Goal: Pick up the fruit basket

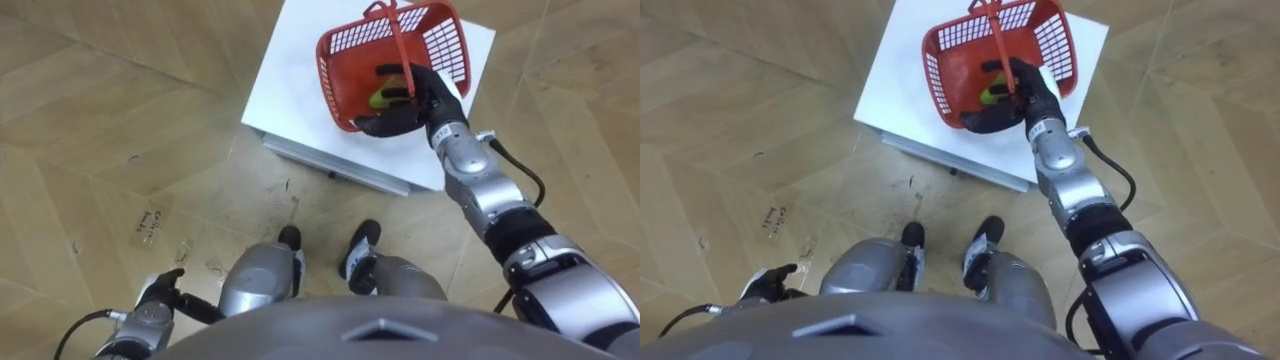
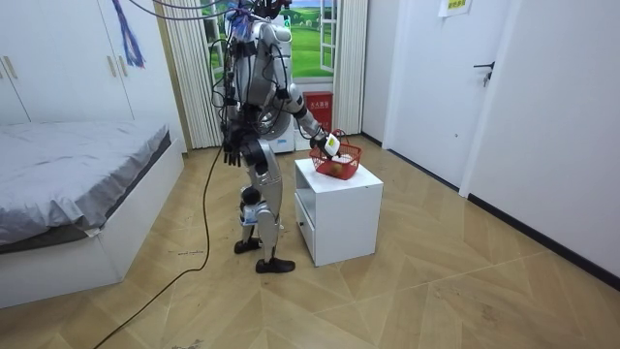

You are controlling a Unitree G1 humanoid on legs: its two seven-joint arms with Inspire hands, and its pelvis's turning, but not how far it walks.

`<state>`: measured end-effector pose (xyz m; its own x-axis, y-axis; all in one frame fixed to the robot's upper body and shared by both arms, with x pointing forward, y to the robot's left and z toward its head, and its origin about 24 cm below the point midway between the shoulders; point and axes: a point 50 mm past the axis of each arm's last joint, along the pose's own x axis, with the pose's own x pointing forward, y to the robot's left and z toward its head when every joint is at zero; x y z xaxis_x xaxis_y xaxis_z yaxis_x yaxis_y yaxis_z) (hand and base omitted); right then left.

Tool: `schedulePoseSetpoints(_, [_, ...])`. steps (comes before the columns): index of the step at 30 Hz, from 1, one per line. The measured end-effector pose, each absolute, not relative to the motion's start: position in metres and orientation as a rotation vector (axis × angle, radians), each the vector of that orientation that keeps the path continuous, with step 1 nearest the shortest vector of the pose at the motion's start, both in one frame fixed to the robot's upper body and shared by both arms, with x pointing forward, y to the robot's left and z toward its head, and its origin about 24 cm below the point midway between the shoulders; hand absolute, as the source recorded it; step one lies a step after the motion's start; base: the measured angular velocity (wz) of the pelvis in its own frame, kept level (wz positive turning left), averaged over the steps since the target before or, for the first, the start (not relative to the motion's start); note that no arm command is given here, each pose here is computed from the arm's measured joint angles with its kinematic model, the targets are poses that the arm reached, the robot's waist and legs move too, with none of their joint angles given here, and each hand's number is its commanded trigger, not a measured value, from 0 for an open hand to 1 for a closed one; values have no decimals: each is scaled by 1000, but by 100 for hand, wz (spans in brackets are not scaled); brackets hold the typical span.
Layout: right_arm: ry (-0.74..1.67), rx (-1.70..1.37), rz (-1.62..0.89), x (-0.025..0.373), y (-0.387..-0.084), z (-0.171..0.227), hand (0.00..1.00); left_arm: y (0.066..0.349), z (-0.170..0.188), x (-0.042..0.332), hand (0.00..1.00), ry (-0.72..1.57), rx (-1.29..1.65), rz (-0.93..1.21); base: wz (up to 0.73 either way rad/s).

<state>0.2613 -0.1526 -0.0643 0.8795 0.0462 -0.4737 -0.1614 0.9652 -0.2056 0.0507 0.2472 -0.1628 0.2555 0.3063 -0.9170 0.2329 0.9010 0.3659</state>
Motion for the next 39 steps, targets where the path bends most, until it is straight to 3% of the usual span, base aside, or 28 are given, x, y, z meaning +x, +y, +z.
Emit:
schedulePoseSetpoints(14, [498, -234, 130, 258, -151, -67, 0, 247, -163, 50, 0, 1325, 478, 51, 1])
schedulePoseSetpoints(28, [345, -193, 167, 267, -146, -38, 0, 245, -164, 46, 0, 1340, 451, 69, -4])
schedulePoseSetpoints(39, [264, -150, 179, 244, -138, -27, 0, 241, -165, 47, 0, 1328, 438, 81, -14])
